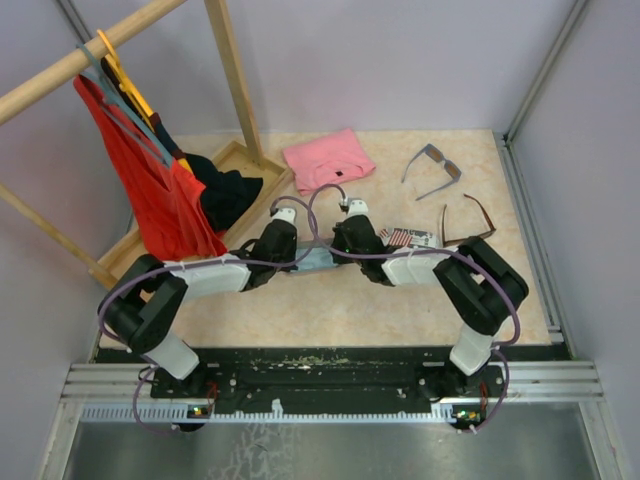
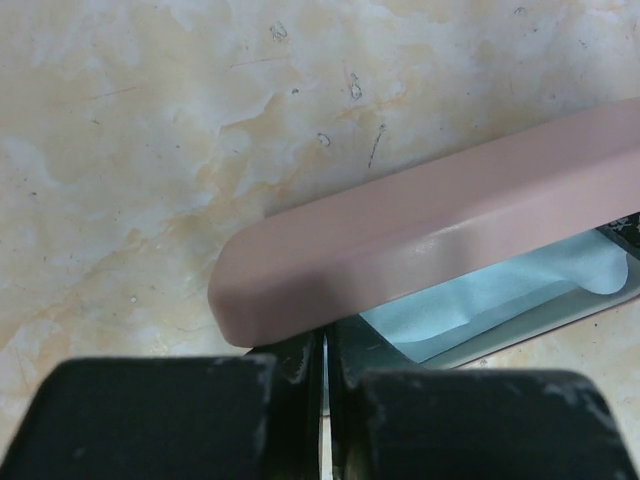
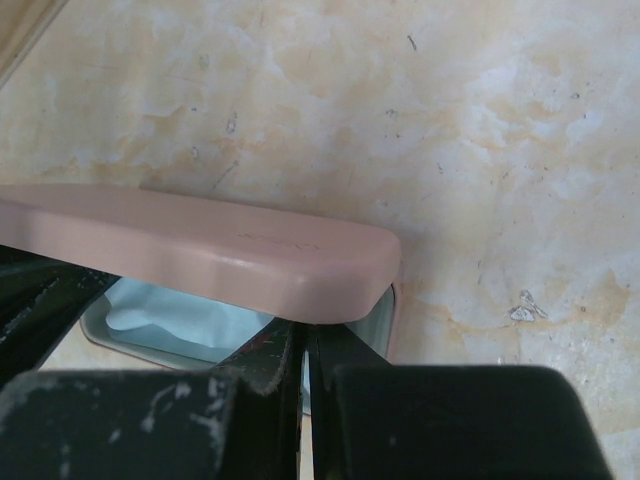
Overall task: Organize the sunglasses
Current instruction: Place the glasses cleaning cloth in the sunglasses case.
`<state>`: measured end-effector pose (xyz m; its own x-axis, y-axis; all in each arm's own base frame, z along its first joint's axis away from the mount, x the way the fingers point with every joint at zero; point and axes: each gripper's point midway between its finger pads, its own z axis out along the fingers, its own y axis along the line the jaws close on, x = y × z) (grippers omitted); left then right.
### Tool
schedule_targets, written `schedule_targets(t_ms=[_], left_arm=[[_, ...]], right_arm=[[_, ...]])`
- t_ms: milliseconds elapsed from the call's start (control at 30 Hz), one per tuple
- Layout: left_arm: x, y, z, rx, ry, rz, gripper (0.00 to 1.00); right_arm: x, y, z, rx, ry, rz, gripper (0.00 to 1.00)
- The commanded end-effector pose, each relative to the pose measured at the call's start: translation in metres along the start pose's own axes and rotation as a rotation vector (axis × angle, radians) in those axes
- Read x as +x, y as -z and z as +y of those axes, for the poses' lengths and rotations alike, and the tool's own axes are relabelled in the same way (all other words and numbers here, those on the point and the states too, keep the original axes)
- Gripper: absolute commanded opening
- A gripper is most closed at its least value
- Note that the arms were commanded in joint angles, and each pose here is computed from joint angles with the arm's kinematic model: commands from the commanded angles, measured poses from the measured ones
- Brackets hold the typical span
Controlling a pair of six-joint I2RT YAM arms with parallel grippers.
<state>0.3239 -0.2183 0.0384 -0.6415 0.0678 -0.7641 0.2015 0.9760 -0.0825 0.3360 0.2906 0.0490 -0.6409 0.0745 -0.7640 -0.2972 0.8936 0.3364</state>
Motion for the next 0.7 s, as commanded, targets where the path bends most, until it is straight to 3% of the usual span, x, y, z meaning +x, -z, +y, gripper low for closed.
schedule_targets(t_ms=[0,300,667], left_arm=[[-0.008,-0.004,-0.003,0.009,-0.005,-0.005,0.03],[-0.005,-0.001,0.004,-0.021,0.005,-0.002,0.23],[-0.014,0.015,0.009,-0.024,0.027,-0.038,0.40]], right_arm=[[-0.020,-0.005,0.000,0.009,0.004,-0.040,0.00],[-0.028,0.000,0.001,0.011,0.010,-0.062,0.30],[-0.045,0.026,-0.002,0.027,0.028,-0.113,0.38]])
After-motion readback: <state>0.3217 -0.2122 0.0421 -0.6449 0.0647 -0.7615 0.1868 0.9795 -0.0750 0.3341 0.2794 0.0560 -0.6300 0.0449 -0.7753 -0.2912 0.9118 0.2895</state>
